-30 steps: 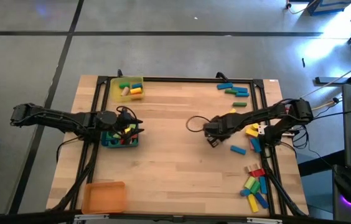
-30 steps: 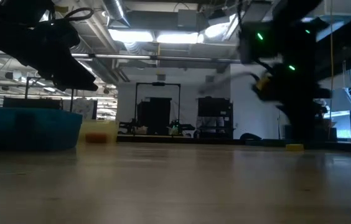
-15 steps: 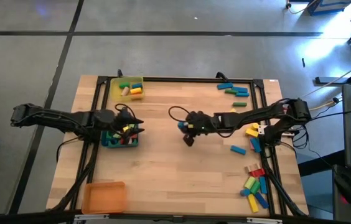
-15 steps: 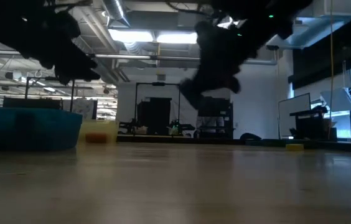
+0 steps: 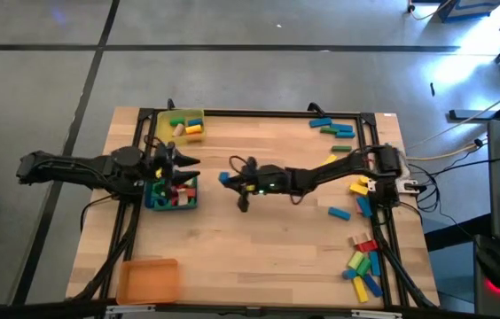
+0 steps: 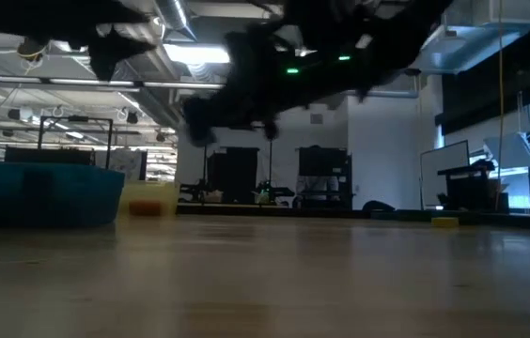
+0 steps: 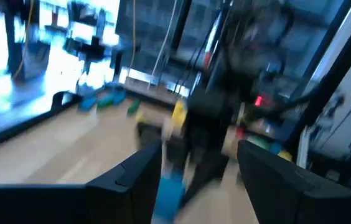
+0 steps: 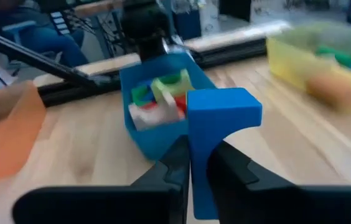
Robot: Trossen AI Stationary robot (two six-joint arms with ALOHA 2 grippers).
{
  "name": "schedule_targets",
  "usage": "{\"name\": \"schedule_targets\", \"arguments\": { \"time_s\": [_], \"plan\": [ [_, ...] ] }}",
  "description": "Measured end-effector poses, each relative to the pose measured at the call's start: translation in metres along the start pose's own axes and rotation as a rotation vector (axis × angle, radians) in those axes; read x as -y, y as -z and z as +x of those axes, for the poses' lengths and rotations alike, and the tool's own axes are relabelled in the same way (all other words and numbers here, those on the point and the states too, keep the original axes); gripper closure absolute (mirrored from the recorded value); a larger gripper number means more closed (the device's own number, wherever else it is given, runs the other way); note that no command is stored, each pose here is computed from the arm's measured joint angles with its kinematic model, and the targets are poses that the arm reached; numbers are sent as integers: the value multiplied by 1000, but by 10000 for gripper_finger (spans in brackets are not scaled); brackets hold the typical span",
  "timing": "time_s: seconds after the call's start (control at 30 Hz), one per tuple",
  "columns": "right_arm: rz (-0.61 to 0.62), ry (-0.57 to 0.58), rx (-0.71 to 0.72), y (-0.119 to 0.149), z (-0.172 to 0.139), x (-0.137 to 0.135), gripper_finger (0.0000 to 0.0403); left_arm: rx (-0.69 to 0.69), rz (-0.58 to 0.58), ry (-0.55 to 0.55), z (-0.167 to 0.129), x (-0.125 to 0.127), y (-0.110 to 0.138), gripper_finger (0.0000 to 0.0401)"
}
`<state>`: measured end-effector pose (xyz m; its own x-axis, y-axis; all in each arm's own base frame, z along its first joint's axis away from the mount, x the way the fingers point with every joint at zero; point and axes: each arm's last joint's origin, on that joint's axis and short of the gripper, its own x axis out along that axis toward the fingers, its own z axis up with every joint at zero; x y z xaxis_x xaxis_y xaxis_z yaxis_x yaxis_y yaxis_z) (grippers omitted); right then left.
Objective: Sort blocks by size
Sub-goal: Put the blue arch block into the blue bin
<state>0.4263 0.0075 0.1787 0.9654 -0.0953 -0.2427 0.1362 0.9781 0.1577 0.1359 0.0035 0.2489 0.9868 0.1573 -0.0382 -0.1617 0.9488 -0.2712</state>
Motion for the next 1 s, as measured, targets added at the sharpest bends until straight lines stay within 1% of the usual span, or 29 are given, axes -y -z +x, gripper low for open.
{"name": "schedule_targets", "arguments": {
  "time_s": [0.1, 0.2, 0.27, 0.3, 0.37, 0.53, 0.63, 0.73, 0.87, 1.0],
  "plan": [
    [-52, -19, 14, -2, 24, -4, 368, 37, -6, 16, -4, 1, -3, 205],
    [-87, -73, 35, -9, 47, -10, 363, 68, -12, 26, -7, 1, -7, 205],
    [-90, -96, 59, -15, 62, -13, 353, 83, -15, 32, -8, 2, -8, 205],
    [-92, -106, 48, -15, 67, -14, 348, 89, -16, 34, -9, 2, -9, 205],
    [-92, -129, 65, -19, 80, -17, 345, 90, -15, 37, -10, 2, -9, 205],
    [-91, -155, 85, -19, 104, -21, 364, 91, -16, 37, -10, 2, -9, 205],
    [-90, -164, 87, -12, 116, -21, 366, 90, -16, 37, -10, 2, -9, 205],
    [-86, -180, 47, -2, 123, -21, 350, 87, -15, 36, -10, 2, -9, 205],
    [-65, -176, -3, 4, 124, -20, 316, 84, -14, 35, -10, 2, -8, 205],
    [-44, -174, -30, 6, 124, -19, 268, 84, -5, 34, -10, 2, -8, 205]
  ]
}}
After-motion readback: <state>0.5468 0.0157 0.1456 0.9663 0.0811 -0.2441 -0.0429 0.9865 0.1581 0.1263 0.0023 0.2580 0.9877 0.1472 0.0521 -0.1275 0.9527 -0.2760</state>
